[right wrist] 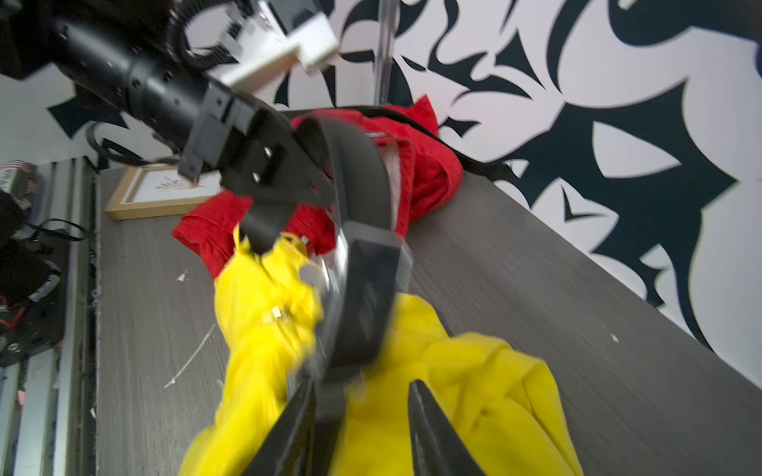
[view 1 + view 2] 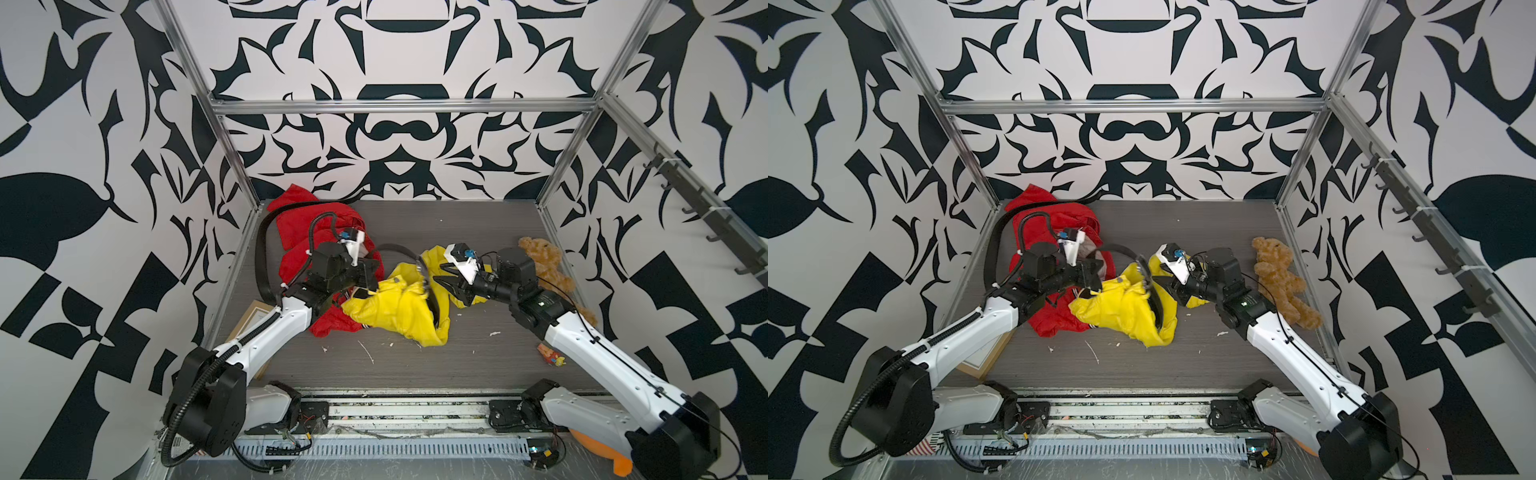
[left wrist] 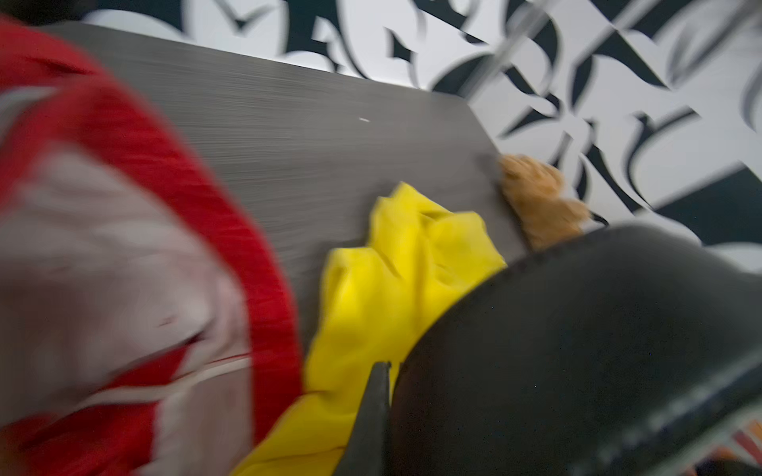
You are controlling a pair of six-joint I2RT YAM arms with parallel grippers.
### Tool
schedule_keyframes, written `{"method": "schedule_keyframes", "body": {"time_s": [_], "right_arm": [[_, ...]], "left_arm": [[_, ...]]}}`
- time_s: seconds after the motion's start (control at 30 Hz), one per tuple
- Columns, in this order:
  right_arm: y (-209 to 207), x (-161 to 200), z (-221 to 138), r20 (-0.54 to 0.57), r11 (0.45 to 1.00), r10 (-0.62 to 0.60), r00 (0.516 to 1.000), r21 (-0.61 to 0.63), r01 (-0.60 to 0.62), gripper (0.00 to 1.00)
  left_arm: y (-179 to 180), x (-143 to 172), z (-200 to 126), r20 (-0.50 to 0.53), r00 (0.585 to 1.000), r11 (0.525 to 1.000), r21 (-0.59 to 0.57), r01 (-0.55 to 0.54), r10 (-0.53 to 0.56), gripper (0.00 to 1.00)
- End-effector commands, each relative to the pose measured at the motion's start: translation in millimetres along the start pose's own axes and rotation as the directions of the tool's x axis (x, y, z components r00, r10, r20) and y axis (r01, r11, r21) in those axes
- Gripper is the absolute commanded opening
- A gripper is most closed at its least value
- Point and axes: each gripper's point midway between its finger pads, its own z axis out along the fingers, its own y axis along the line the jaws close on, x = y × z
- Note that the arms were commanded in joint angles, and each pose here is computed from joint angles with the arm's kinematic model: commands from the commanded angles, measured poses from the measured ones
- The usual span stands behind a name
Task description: Remove the belt from the trousers
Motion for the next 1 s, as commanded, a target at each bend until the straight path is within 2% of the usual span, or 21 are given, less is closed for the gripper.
{"method": "schedule_keyframes", "body": {"time_s": [0.0,0.13,0.2,0.27,0.33,0.47,0.5,0.53,0.63,0.77,0.87,0.97], "right_arm": [[-13,-4,-16,-0.009,0.998,0.005,1.0,0.07,-0.004,0.0],[-9,-5,-13,-0.022,0.999,0.007,1.0,0.035,-0.006,0.0],[-7,-6,-9,-0.02,1.0,0.014,1.0,0.011,-0.014,0.0],[-1,-9,-3,-0.012,0.999,0.027,1.0,-0.039,-0.027,0.0],[7,-13,7,-0.003,0.995,0.035,0.999,-0.093,-0.035,0.0],[36,-22,28,0.039,0.978,0.0,0.999,-0.211,0.008,0.03],[43,-25,33,0.051,0.974,-0.007,0.999,-0.226,0.019,0.55],[51,-27,40,0.057,0.97,-0.016,0.998,-0.239,0.029,0.76],[66,-29,58,0.042,0.964,-0.018,0.999,-0.265,0.028,0.84],[75,-35,72,0.081,0.963,-0.002,0.997,-0.268,0.024,0.91],[72,-33,84,0.065,0.977,-0.017,0.998,-0.211,0.031,0.99],[65,-34,92,0.08,0.986,-0.02,0.997,-0.164,0.033,0.99]], "left_arm": [[75,-9,-20,0.105,0.98,0.948,-0.256,0.189,-0.167,0.0],[36,-21,-17,0.053,0.999,0.988,-0.151,0.012,-0.004,0.0],[11,-24,-17,0.049,0.994,0.991,-0.097,-0.094,0.099,0.0],[-20,-24,-17,0.048,0.98,0.981,0.005,-0.194,0.194,0.0],[-40,-23,-21,0.071,0.969,0.968,0.072,-0.241,0.236,0.0],[-62,-23,-27,0.099,0.955,0.948,0.126,-0.291,0.28,0.0],[-65,-24,-27,0.097,0.954,0.947,0.129,-0.295,0.284,0.0],[-67,-24,-27,0.095,0.953,0.945,0.134,-0.297,0.286,0.0],[-73,-23,-28,0.091,0.949,0.94,0.138,-0.312,0.301,0.0],[-79,-22,-28,0.085,0.945,0.934,0.144,-0.327,0.317,0.0],[-84,-22,-29,0.09,0.942,0.93,0.152,-0.335,0.325,0.0],[-87,-23,-32,0.096,0.94,0.928,0.156,-0.339,0.327,0.0]]}}
